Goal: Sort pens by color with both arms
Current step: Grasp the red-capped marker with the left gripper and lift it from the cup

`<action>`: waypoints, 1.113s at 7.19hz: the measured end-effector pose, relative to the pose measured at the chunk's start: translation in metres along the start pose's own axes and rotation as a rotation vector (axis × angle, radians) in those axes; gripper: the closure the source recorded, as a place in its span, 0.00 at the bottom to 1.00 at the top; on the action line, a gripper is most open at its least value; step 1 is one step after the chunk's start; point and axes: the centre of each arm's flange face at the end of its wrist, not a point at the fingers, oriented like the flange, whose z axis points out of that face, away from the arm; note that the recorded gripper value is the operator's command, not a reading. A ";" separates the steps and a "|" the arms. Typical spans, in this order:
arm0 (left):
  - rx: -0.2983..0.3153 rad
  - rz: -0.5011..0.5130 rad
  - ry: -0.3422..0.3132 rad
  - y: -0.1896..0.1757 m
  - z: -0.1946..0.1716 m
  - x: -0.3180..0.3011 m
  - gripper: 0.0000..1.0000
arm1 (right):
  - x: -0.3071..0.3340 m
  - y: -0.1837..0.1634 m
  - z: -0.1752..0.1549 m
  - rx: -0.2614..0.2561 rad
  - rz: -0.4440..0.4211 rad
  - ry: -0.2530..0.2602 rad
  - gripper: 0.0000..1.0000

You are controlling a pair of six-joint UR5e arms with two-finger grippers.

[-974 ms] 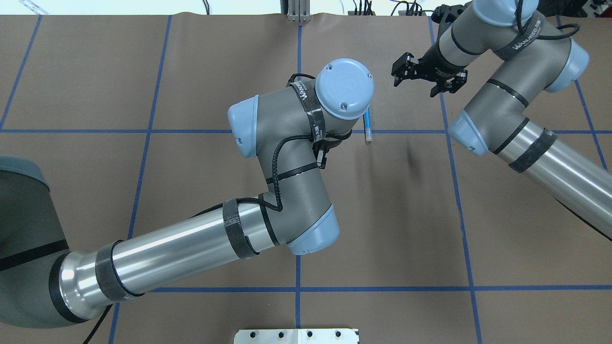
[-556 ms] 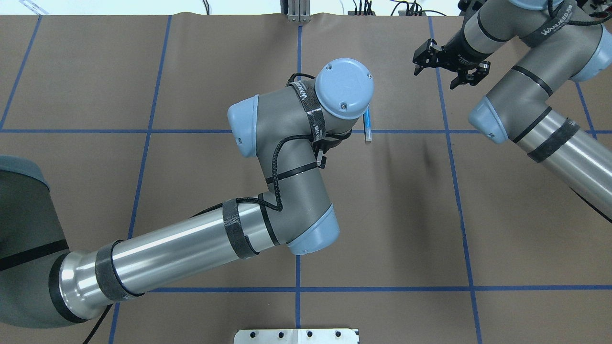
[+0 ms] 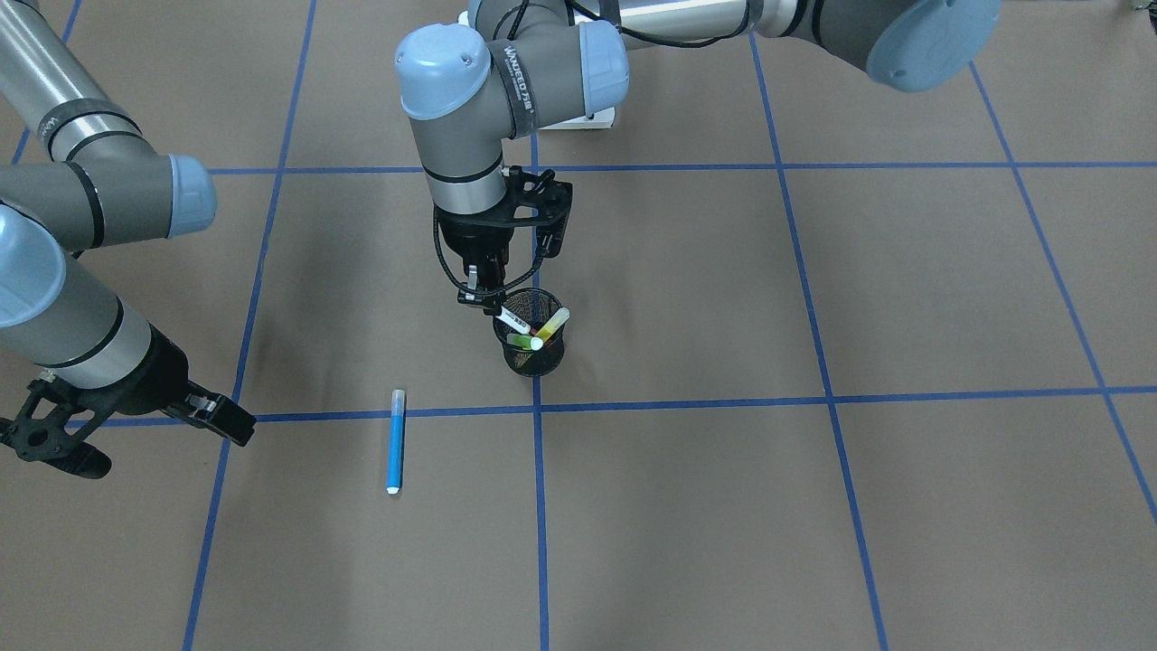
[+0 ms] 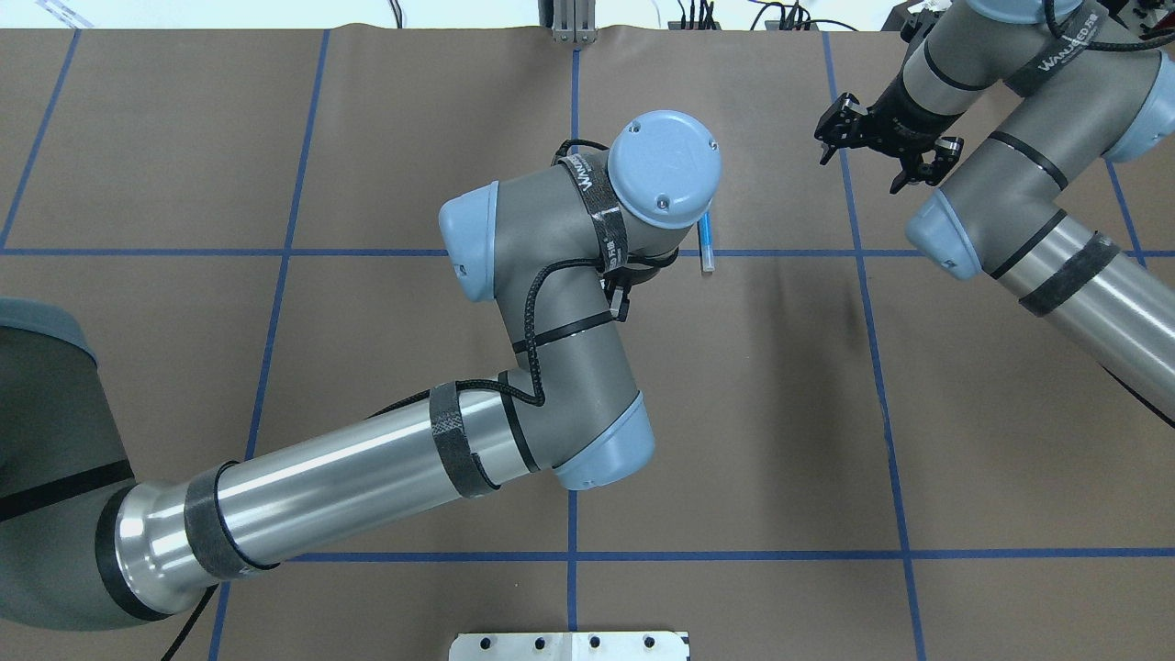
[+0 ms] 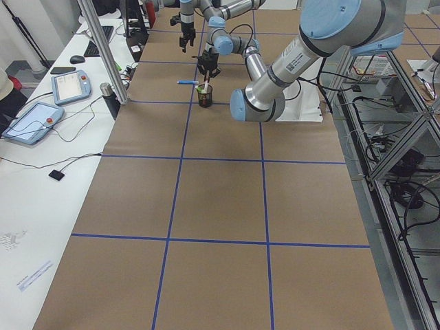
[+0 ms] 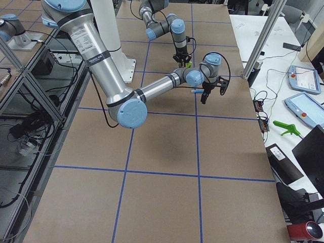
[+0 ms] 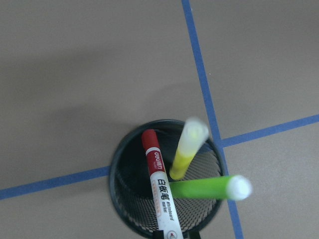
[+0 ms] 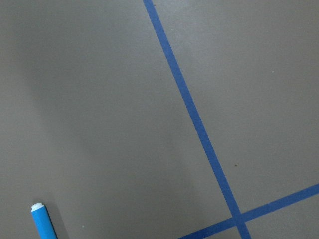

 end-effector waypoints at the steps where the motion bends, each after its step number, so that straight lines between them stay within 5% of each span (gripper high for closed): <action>1: -0.004 0.001 0.002 0.002 -0.003 0.001 0.92 | 0.000 0.001 0.000 0.000 0.002 0.004 0.01; 8: -0.037 0.092 0.021 -0.002 -0.074 -0.004 1.00 | -0.023 0.005 -0.014 -0.011 0.010 0.014 0.01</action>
